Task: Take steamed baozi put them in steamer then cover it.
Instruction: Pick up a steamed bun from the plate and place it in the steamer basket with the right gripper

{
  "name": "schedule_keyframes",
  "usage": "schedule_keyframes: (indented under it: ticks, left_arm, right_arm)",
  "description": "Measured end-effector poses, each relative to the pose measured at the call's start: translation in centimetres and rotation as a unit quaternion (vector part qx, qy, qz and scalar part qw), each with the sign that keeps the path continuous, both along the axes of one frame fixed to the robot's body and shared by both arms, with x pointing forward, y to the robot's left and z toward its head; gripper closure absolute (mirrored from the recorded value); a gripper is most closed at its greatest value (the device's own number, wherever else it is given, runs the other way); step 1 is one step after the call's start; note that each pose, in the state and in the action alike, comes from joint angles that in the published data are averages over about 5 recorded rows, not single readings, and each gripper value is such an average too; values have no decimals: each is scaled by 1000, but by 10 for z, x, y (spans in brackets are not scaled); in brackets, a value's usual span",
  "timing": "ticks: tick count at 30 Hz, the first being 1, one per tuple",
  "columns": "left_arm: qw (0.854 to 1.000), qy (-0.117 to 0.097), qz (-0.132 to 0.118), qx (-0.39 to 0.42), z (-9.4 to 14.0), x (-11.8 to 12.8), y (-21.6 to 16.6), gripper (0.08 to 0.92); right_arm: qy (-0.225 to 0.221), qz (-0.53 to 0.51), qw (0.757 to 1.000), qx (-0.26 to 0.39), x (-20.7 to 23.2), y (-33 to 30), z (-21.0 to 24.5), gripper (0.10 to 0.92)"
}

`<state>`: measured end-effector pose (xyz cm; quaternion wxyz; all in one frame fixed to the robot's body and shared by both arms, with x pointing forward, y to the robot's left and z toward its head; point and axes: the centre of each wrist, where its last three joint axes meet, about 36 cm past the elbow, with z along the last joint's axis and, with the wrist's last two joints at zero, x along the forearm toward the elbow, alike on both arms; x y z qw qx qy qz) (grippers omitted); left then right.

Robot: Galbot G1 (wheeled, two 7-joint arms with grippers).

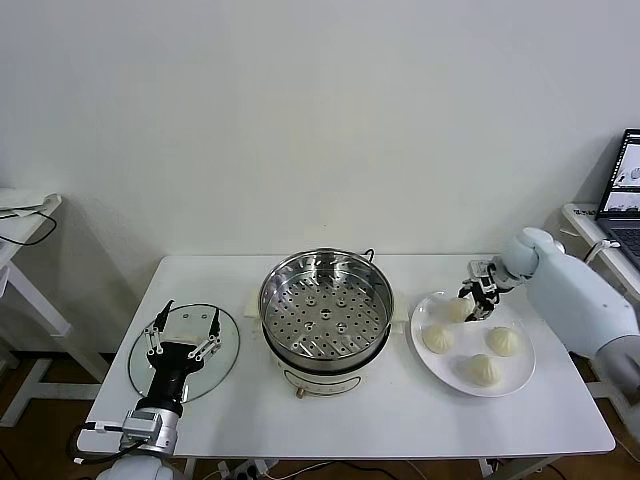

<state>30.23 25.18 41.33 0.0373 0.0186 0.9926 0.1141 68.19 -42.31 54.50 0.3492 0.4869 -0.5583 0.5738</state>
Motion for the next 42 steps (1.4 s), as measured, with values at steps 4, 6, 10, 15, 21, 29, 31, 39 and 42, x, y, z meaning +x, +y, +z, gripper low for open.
schedule_keyframes:
  ticks: [4,6,10,15,21,29,31,39,42]
  left_arm:
    - [1000,-1,-2,2,3,-2,-2,177]
    - [1000,-2,-3,3,5,-4,-2,177]
    - [1000,-4,-3,7,8,-6,-1,177]
    - [1000,-6,2,11,10,-9,2,177]
    - [1000,-8,5,15,12,-10,8,177]
    - [1000,-10,11,17,13,-9,17,177]
    - [1000,-10,12,18,13,-8,19,177]
    - [1000,-9,21,19,14,-9,31,177]
    - [999,-8,25,18,14,-9,36,177]
  right_arm:
    - [-18,58,998,0,-7,11,48,386]
    - [-26,97,995,-2,-10,22,72,386]
    - [-45,182,982,-12,-19,56,120,386]
    - [-65,282,957,-38,-33,107,168,386]
    - [-64,386,917,-75,-44,170,191,386]
    - [-64,500,857,-113,-43,248,199,386]
    - [-64,522,842,-121,-40,266,198,386]
    - [-62,588,793,-146,-24,324,188,386]
    - [-60,605,780,-149,-16,339,177,386]
